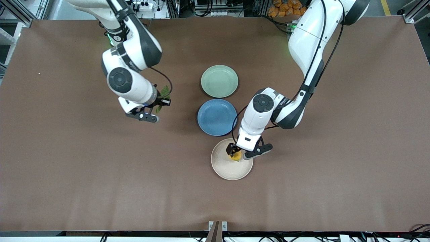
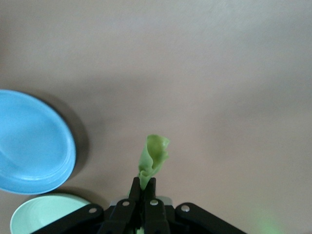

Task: Place lemon and lettuce in plates
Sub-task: 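Carry the lemon to the cream plate while the right gripper carries the lettuce, then release the lemon on the cream plate while the right gripper lowers the lettuce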

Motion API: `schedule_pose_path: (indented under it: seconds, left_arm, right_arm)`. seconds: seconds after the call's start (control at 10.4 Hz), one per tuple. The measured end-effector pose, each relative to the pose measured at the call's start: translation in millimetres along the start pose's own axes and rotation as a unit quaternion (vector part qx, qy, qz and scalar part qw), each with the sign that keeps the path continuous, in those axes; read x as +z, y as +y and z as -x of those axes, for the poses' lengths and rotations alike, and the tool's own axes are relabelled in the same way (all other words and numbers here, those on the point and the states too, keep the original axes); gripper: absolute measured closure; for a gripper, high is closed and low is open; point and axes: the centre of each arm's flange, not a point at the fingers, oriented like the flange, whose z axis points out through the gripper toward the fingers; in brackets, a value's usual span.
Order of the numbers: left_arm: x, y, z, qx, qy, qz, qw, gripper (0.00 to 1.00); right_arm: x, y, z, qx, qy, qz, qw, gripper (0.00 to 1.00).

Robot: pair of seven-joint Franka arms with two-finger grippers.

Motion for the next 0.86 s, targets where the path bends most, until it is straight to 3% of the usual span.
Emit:
schedule_pose_path:
  seconds: [0.57, 0.86]
  left_arm:
    - [-19.7, -55.7, -81.1, -0.034, 0.006, -0.041, 0.999, 0.00]
    - [-17.4, -78.3, -96.2, -0.051, -0.009, -0.074, 0.996, 0.00]
  right_arm:
    - [53.4, -94.9, 87.6, 0.036, 0.015, 0.007, 0.999, 0.96]
    - [100.7, -127.1, 111.9, 0.054, 0.022, 0.001, 0.998, 0.96]
